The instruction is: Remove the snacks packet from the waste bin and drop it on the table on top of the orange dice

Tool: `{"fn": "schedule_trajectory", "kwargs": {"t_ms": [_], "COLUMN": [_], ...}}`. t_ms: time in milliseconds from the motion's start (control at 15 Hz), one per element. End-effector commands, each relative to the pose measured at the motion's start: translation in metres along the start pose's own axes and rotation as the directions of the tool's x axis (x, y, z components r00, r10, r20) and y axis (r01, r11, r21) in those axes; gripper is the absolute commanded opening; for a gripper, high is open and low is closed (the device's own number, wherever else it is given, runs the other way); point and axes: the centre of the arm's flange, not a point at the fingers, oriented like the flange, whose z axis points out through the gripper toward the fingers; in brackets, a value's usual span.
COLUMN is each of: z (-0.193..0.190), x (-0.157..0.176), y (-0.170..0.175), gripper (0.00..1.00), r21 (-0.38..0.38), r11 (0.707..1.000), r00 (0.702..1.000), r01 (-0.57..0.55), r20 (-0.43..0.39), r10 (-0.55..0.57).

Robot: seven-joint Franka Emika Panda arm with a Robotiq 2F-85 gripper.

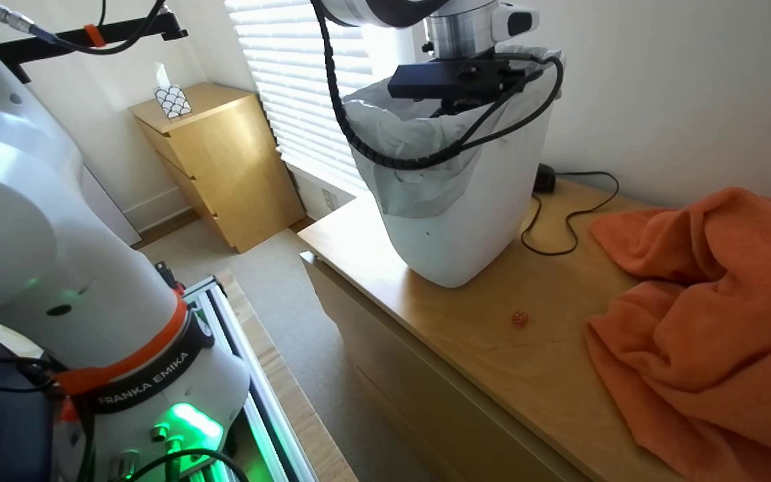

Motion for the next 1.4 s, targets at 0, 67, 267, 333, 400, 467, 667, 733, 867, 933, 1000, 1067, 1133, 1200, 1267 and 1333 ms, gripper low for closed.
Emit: {"fn": "schedule_trajectory", "kwargs": {"t_ms": [0, 67, 267, 333, 400, 467, 667, 733, 867, 933, 1000, 1067, 1133, 1200, 1267, 1333], "z": [-0.025, -0.031, -0.049, -0.056, -0.065, -0.071, -0.093, -0.099, -0.114, -0.123, -0.132, -0.141, -0.15, -0.159, -0.14, -0.148], "x": [-0.009, -0.009, -0.009, -0.009, -0.008, -0.008, -0.007, -0.007, -0.005, -0.005, -0.004, -0.004, -0.002, -0.001, 0.003, 0.004], "y": [-0.002, -0.002, -0.004, -0.005, -0.006, -0.007, -0.014, -0.015, -0.018, -0.019, -0.02, -0.022, -0.025, -0.03, -0.018, -0.021], "gripper": [0.0, 0.0, 0.0, 0.0, 0.0, 0.0, 0.0, 0.0, 0.0, 0.0, 0.0, 0.0, 0.0, 0.0, 0.01, 0.01], "r21": [-0.006, -0.01, -0.015, -0.017, -0.024, -0.022, -0.032, -0.036, -0.043, -0.051, -0.058, -0.069, -0.087, -0.106, -0.078, -0.09], "r11": [1.0, 1.0, 1.0, 0.999, 0.999, 0.999, 0.998, 0.997, 0.995, 0.994, 0.992, 0.99, 0.988, 0.986, 0.991, 0.989], "r00": [1.0, 0.999, 0.998, 0.998, 0.997, 0.997, 0.995, 0.995, 0.993, 0.991, 0.99, 0.989, 0.988, 0.988, 0.988, 0.988], "r01": [-0.009, -0.014, -0.023, -0.028, -0.037, -0.042, -0.063, -0.071, -0.086, -0.101, -0.112, -0.12, -0.127, -0.127, -0.111, -0.115], "r20": [-0.03, -0.038, -0.059, -0.064, -0.069, -0.07, -0.073, -0.074, -0.082, -0.089, -0.092, -0.097, -0.1, -0.104, -0.113, -0.117], "r10": [0.009, 0.014, 0.022, 0.027, 0.036, 0.04, 0.06, 0.068, 0.083, 0.096, 0.106, 0.113, 0.118, 0.116, 0.102, 0.105]}}
